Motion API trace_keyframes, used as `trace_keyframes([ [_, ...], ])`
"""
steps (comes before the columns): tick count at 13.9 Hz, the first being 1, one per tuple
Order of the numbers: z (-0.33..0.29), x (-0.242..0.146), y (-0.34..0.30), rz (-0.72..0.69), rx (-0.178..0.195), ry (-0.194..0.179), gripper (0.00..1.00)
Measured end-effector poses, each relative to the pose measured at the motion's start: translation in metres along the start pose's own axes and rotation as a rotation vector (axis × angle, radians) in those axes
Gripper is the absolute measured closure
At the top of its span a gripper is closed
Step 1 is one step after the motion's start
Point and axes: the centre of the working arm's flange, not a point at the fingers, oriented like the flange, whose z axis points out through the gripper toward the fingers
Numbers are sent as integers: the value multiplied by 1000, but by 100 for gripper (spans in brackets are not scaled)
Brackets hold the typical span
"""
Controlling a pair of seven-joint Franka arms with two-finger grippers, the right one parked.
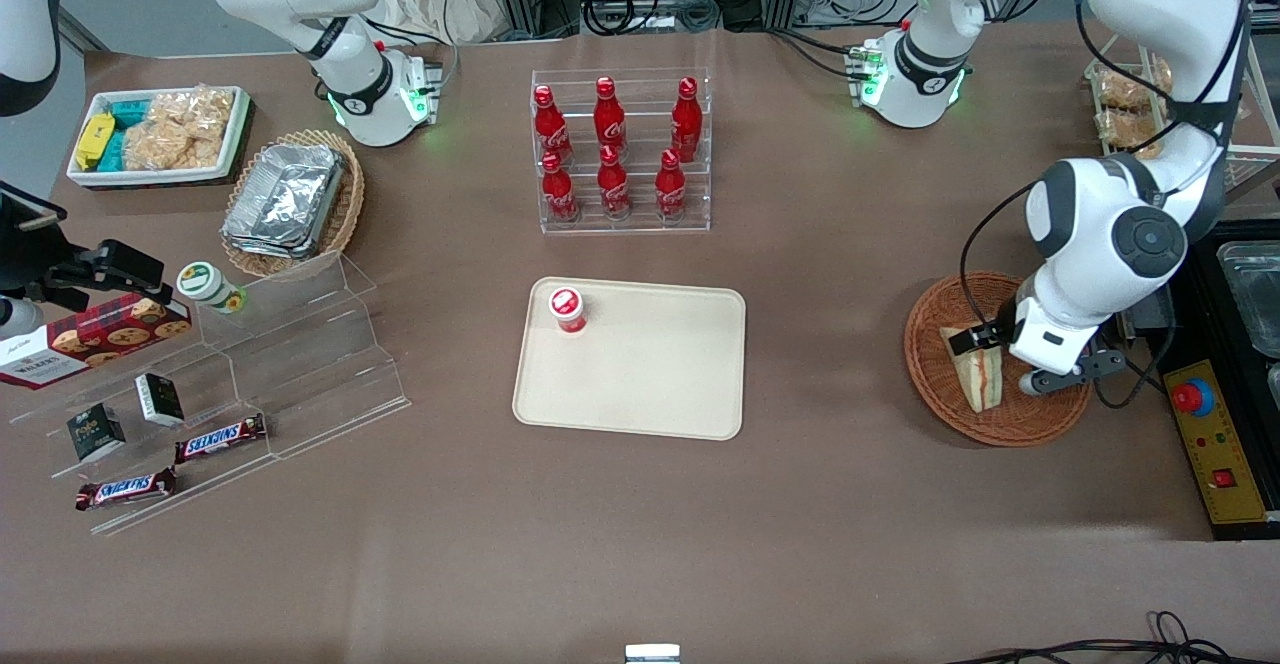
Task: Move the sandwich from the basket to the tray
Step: 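Lower the left gripper over the wrapped sandwich and close on it, then lift the sandwich out of the basket with the left gripper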
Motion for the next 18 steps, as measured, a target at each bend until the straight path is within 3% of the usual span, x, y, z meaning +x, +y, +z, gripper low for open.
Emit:
trace_keyframes([
  [2, 18, 0, 0, 0, -4, 0, 0],
  [3, 25, 1, 0, -1, -5, -2, 7],
  [7, 28, 2, -4, 5, -2, -2, 53],
  [10, -3, 5, -3, 21, 2, 7, 79],
  [14, -153, 10, 7, 33, 25, 9, 84],
  [18, -306, -19, 49, 95, 45, -27, 85],
])
